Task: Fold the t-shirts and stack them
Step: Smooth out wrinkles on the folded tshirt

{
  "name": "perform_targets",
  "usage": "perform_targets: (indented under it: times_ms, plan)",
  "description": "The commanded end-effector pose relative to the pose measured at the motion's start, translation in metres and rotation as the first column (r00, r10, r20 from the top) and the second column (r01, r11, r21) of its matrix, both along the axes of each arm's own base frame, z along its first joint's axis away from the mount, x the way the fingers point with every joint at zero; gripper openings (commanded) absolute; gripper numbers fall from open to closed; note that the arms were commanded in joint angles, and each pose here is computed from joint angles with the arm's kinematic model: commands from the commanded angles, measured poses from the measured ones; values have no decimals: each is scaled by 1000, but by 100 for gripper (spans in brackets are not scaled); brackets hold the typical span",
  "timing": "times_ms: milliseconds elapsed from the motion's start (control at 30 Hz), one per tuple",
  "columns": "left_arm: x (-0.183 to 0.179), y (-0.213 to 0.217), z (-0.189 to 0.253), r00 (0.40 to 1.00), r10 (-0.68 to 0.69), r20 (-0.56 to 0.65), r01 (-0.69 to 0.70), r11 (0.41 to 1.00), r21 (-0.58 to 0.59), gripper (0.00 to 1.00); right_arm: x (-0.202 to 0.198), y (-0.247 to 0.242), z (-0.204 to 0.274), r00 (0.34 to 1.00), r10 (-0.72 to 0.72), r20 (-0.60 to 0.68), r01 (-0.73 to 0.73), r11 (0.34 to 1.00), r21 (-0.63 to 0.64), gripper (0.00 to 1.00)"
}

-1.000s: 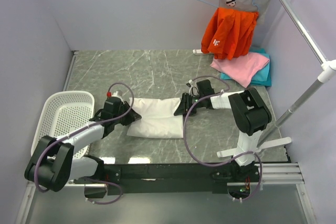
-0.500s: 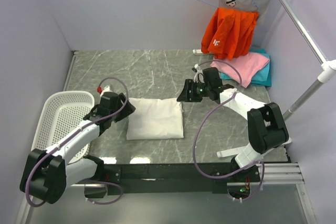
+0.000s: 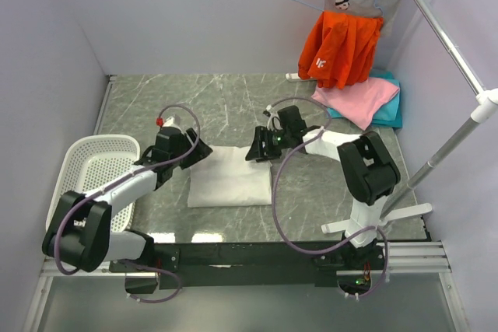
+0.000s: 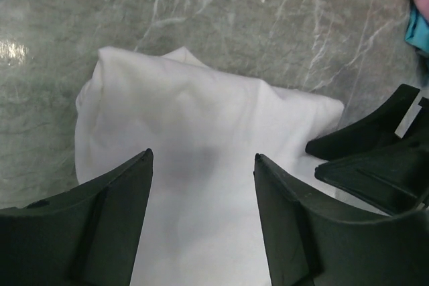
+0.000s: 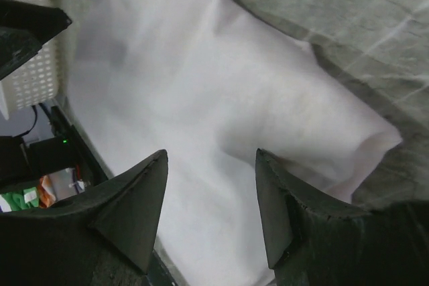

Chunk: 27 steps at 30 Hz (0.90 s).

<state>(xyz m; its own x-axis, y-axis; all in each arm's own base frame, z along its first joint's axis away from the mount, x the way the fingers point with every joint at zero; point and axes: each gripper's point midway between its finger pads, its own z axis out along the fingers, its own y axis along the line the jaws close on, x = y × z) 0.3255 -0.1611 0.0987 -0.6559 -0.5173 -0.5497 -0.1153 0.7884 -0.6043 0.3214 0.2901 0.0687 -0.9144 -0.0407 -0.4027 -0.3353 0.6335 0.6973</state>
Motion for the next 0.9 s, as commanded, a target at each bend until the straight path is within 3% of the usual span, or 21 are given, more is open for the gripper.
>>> perform_targets:
  times_ms: [0, 233, 500, 600, 733, 867]
  plan:
    - [5, -5, -10, 996, -48, 72, 48, 999, 4, 67, 23, 2, -8, 998, -31, 49, 32, 999, -19, 62]
    - [25, 15, -43, 998, 21, 52, -26, 996, 88, 67, 30, -15, -33, 996, -53, 65, 62, 988, -139, 62]
    - [39, 32, -18, 990, 86, 110, -102, 984, 144, 67, 26, -15, 32, 977, -31, 213, 46, 997, -67, 63]
    - [34, 38, 6, 986, 92, 142, -114, 980, 160, 68, 16, -14, 52, 973, -14, 229, 24, 999, -40, 63]
    - [13, 26, 45, 983, 12, 185, -29, 995, 91, 68, -6, -10, 59, 979, 25, 205, -20, 999, -28, 64]
    - [-27, 15, 35, 994, -43, 100, 41, 999, 24, 67, -28, -3, 57, 984, 48, 174, -47, 999, -11, 64]
